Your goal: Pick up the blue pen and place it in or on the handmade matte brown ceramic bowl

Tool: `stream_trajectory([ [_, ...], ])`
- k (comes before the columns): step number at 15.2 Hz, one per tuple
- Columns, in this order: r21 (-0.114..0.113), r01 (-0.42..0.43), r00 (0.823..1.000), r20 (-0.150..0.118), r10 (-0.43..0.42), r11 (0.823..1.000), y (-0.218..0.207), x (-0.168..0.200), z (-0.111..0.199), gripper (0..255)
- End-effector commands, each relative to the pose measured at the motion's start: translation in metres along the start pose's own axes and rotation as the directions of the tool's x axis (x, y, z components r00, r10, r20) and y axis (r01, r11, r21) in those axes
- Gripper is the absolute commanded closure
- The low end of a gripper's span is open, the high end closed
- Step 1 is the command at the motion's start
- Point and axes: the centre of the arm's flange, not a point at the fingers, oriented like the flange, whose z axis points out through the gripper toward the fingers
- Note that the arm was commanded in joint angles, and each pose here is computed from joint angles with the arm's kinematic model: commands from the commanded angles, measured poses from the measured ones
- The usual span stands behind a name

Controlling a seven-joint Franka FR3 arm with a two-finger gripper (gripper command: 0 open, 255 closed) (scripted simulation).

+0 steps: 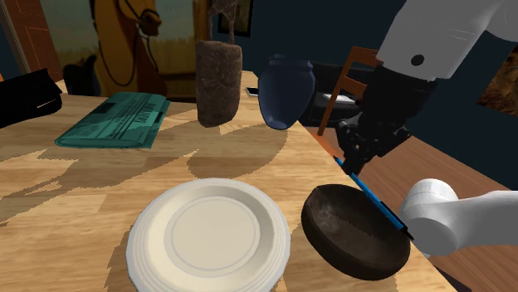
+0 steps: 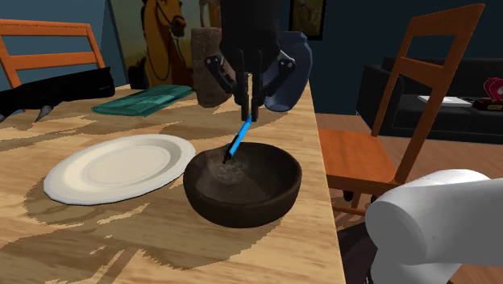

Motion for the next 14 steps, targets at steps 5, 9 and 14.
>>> stream_trajectory([
  [5,0.000,0.000,1.000,0.000,0.000,1.000,0.001,-0.002,0.032,255],
  [9,0.000,0.000,1.000,0.000,0.000,1.000,0.001,-0.003,0.047,255],
  [14,0.000,0.000,1.000,0.000,0.000,1.000,0.001,-0.003,0.047,255],
])
